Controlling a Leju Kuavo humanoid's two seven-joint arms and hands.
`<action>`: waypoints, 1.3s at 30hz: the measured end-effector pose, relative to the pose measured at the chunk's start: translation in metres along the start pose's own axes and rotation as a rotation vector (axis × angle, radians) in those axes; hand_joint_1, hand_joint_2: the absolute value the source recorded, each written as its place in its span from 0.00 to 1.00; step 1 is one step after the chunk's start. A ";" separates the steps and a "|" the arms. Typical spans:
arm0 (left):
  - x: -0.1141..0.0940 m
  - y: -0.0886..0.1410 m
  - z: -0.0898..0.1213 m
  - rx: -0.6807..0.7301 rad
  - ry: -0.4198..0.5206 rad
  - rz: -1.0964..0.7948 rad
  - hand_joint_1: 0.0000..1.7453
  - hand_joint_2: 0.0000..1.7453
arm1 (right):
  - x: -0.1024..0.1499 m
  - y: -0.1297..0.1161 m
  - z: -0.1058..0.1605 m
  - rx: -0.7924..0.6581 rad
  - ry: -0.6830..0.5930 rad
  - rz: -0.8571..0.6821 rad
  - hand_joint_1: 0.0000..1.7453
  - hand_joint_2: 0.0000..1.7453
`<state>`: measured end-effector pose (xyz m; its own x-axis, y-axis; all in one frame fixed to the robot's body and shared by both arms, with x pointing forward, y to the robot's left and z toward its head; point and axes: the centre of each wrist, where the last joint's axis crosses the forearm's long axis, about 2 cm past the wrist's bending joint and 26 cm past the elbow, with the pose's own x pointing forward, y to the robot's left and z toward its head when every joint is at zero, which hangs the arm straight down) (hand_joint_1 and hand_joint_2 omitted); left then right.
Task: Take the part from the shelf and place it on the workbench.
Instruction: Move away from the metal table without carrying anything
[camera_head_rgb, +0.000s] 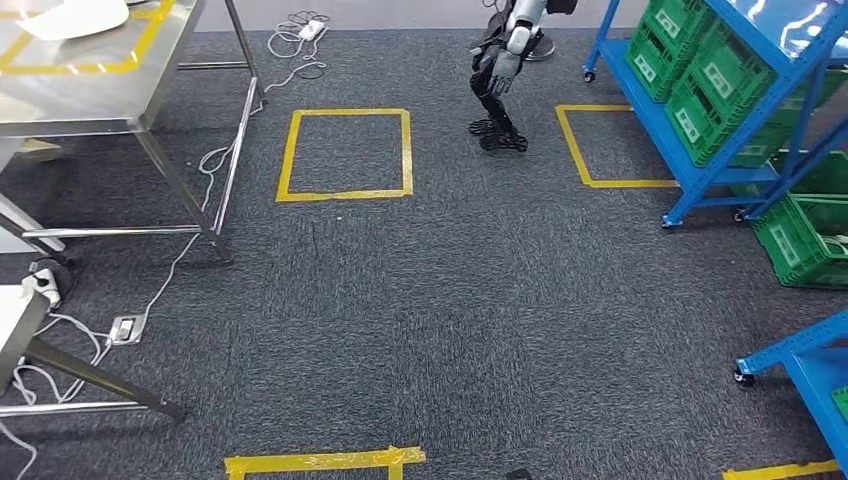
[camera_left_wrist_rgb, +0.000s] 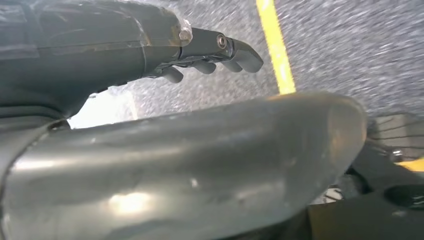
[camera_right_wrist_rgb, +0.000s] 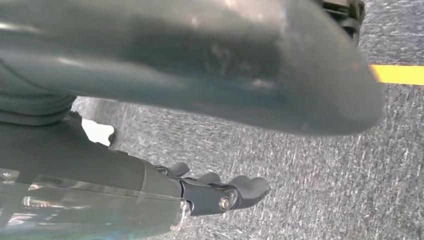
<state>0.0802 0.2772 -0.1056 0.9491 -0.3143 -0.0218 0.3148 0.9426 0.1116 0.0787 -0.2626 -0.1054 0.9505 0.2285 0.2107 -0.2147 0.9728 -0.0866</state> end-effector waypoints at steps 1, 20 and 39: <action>0.000 0.000 0.000 0.000 0.000 0.001 0.00 0.00 | 0.001 0.000 0.000 0.000 -0.001 0.000 0.00 0.00; 0.003 0.001 0.001 0.002 -0.008 -0.001 0.00 0.00 | -0.002 0.001 0.000 0.005 0.007 -0.002 0.00 0.00; -0.002 0.002 -0.001 0.003 -0.001 0.001 0.00 0.00 | 0.002 0.001 0.000 0.003 -0.003 -0.003 0.00 0.00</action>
<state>0.0791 0.2798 -0.1058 0.9495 -0.3132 -0.0203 0.3134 0.9426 0.1151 0.0807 -0.2611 -0.1049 0.9503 0.2258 0.2142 -0.2126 0.9736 -0.0831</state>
